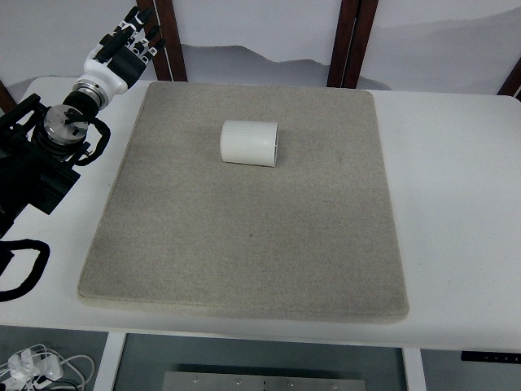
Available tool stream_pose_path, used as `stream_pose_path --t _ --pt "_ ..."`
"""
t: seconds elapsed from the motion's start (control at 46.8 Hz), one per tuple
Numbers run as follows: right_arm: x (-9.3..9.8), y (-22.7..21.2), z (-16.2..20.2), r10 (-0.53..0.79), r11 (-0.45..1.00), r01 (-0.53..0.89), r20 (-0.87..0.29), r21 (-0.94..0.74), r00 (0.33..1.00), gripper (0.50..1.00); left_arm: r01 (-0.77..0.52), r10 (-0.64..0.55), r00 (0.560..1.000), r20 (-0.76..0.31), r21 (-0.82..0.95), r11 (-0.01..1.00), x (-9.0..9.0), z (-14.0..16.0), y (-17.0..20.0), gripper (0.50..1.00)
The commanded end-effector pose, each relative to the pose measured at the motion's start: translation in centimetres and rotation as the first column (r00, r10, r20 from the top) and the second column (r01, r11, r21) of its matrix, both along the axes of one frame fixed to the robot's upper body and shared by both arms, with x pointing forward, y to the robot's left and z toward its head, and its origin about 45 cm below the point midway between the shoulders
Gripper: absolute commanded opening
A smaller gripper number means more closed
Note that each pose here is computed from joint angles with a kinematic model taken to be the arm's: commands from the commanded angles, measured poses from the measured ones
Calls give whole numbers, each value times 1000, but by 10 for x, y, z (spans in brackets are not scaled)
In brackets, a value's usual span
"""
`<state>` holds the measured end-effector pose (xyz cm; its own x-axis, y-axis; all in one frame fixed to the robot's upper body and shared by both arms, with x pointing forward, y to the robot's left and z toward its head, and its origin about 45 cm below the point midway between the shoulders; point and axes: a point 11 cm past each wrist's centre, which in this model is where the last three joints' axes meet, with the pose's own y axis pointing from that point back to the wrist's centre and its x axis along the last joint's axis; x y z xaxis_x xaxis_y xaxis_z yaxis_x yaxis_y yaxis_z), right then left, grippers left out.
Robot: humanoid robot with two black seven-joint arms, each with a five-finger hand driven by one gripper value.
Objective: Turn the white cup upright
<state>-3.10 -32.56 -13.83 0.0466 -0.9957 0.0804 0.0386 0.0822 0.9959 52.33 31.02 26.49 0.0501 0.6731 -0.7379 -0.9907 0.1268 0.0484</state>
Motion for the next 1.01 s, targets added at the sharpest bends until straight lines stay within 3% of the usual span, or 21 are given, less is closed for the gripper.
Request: stream_pose_path --t 0.0,0.599,0.984 --pt "0 0 0 0 1000 0 0 1 1000 952 0 0 1000 0 -1 1000 0 0 0 996" --pt "0 0 0 0 1000 0 0 1 1000 952 -10 11 1000 2 -18 1000 0 0 3 996" --pt "0 0 0 0 1000 0 0 -1 1000 952 99 -107 989 100 74 992 1 18 -11 996"
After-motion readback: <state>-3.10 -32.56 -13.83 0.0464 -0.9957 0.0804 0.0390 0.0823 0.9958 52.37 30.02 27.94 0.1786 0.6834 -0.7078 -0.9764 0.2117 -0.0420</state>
